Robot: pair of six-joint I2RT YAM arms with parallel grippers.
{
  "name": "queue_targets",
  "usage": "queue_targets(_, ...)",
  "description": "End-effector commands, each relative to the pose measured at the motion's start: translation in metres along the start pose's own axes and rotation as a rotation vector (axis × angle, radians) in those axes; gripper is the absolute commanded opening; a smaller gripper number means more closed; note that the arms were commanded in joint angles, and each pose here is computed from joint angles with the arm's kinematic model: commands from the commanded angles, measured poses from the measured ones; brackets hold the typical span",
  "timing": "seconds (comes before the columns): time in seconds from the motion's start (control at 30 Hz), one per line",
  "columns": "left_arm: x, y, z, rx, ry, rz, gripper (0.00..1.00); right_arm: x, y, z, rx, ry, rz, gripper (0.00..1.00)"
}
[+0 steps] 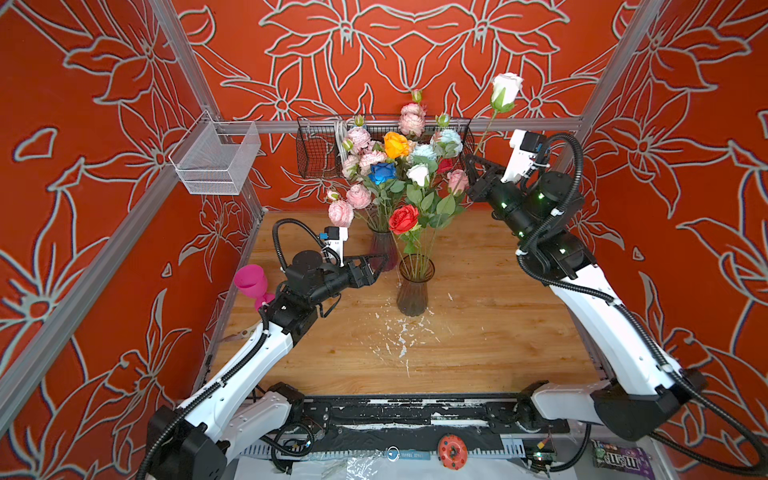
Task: Arrange the flowers into the vase
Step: 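Lower the stem into the brown vase, open right gripper while left steadies vase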
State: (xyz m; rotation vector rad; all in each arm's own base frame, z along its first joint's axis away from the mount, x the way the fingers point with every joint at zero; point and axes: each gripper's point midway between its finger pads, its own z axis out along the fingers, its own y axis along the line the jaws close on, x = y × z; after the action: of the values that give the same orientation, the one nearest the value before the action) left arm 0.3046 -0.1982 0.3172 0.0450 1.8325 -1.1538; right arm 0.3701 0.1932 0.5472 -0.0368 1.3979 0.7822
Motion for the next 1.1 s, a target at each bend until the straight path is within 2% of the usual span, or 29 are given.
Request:
queue_targets(0.0,-0.015,-0.017,-0.011,0.031,-0.052,0.047,0.98,-0.008,0.015,0.006,-0.046,-0.042,-0.069,0.0)
queue_targets(0.2,-0.018,-0.018,-0.014,0.024,-0.069,0.063,0.98,0.024,0.015,0.008,-0.063,0.005,-0.093,0.0)
queue_targets(0.37,-0.019,-0.018,-0.015,0.021,-0.074,0.067,0.98,0.071,0.017,0.001,-0.098,0.091,-0.119,0.0)
queue_targets(0.63,-0.019,-0.015,-0.015,0.004,-0.077,0.056,0.98,0.138,0.009,-0.018,-0.061,0.239,-0.128,0.02)
queue_targets(0.67,-0.018,-0.015,-0.015,0.003,-0.076,0.053,0.98,0.145,0.009,-0.021,-0.06,0.259,-0.13,0.05)
queue_targets(0.83,-0.019,-0.014,-0.015,-0.003,-0.077,0.055,0.98,0.171,-0.007,-0.036,0.028,0.378,-0.167,0.31)
queue_targets(0.9,-0.019,-0.013,-0.015,-0.008,-0.079,0.055,0.98,0.175,-0.011,-0.042,0.054,0.408,-0.184,0.35)
queue_targets(1.07,-0.019,-0.01,-0.015,-0.022,-0.079,0.054,0.98,0.18,-0.02,-0.053,0.104,0.46,-0.202,0.39)
